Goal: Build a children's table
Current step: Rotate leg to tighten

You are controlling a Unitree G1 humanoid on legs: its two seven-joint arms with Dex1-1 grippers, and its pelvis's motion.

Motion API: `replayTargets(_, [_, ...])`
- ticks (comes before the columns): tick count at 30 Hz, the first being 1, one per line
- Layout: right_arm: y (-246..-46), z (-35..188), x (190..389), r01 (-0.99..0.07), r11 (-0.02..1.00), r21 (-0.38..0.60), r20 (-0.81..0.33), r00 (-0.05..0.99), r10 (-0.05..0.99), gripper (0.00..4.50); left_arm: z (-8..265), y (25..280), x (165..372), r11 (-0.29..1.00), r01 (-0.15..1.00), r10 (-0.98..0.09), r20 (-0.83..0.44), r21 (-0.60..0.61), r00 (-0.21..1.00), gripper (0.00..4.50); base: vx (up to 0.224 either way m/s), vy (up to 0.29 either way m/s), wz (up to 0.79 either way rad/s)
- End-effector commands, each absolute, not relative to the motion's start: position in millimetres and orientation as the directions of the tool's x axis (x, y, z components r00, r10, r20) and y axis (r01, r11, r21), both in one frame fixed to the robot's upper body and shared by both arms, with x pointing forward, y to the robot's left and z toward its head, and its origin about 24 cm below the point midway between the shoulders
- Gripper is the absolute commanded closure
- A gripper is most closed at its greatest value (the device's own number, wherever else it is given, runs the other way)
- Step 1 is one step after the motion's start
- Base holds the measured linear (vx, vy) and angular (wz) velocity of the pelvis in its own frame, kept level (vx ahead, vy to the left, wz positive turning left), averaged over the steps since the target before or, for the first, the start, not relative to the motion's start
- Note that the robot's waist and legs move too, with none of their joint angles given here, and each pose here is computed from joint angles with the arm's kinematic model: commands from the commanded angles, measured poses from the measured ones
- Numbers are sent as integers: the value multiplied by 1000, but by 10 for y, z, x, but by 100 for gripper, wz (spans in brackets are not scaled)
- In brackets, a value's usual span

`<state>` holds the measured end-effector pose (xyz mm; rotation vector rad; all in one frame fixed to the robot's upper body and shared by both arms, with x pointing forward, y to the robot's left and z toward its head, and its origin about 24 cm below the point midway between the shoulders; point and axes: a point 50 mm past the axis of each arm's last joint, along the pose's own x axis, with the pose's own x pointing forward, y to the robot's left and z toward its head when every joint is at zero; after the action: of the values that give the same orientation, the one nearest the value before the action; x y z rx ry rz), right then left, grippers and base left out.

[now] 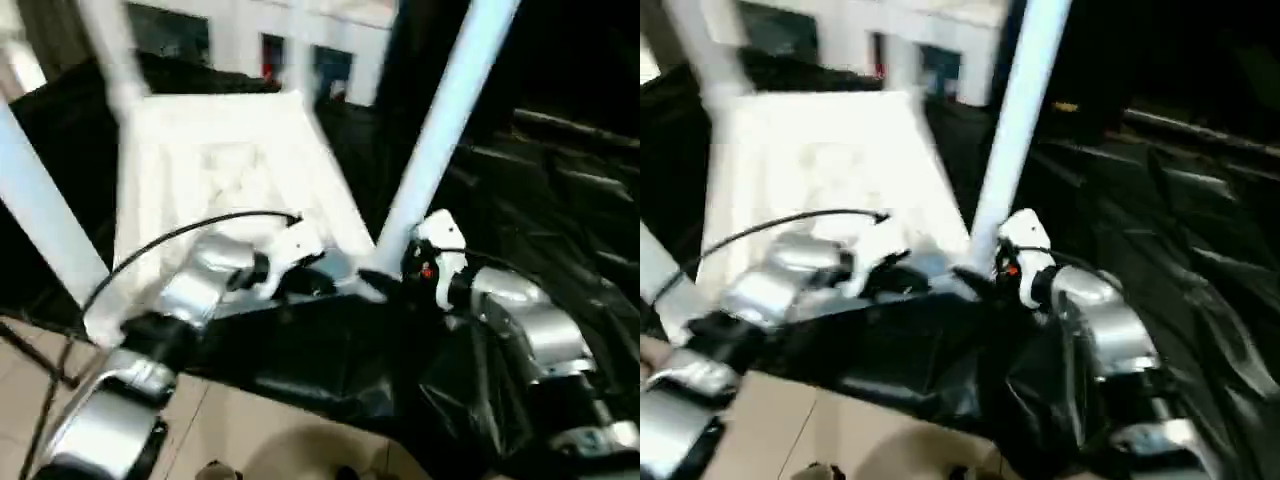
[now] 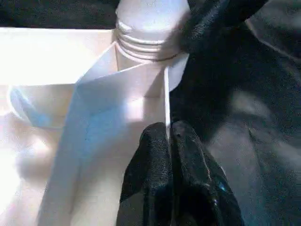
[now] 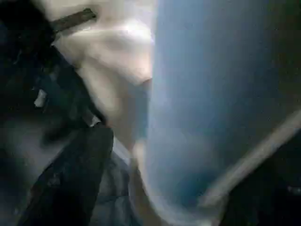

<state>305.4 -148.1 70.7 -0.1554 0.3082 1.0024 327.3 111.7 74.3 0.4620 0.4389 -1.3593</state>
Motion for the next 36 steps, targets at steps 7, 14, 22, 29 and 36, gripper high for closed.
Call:
replayTargets(7, [-1498, 697, 2923, -916, 400, 36, -361, 361, 860, 102, 626, 1130, 3097, 3, 999, -801, -598, -33, -17, 450, 0, 0, 0])
replayTargets(14, [-1488, 676, 2936, -918, 396, 29, -374, 357, 856, 155, 646, 1151, 3104, 9, 1000, -801, -599, -23, -7, 450, 0, 0, 0])
replayTargets(22, [-1491, 642, 2920, -923, 384, 12, -397, 348, 849, 217, 644, 1146, 3114, 13, 1000, -797, -604, -15, 2, 450, 0, 0, 0])
replayTargets(29, [-1484, 592, 2886, -922, 386, 30, -395, 344, 852, 240, 638, 1156, 3110, 16, 1000, -795, -607, -14, 4, 450, 0, 0, 0])
replayTargets(36, [-1421, 412, 2942, -788, 601, 134, -330, 536, 777, 244, 588, 1084, 3235, 168, 985, -781, -605, 35, 155, 450, 0, 0, 0])
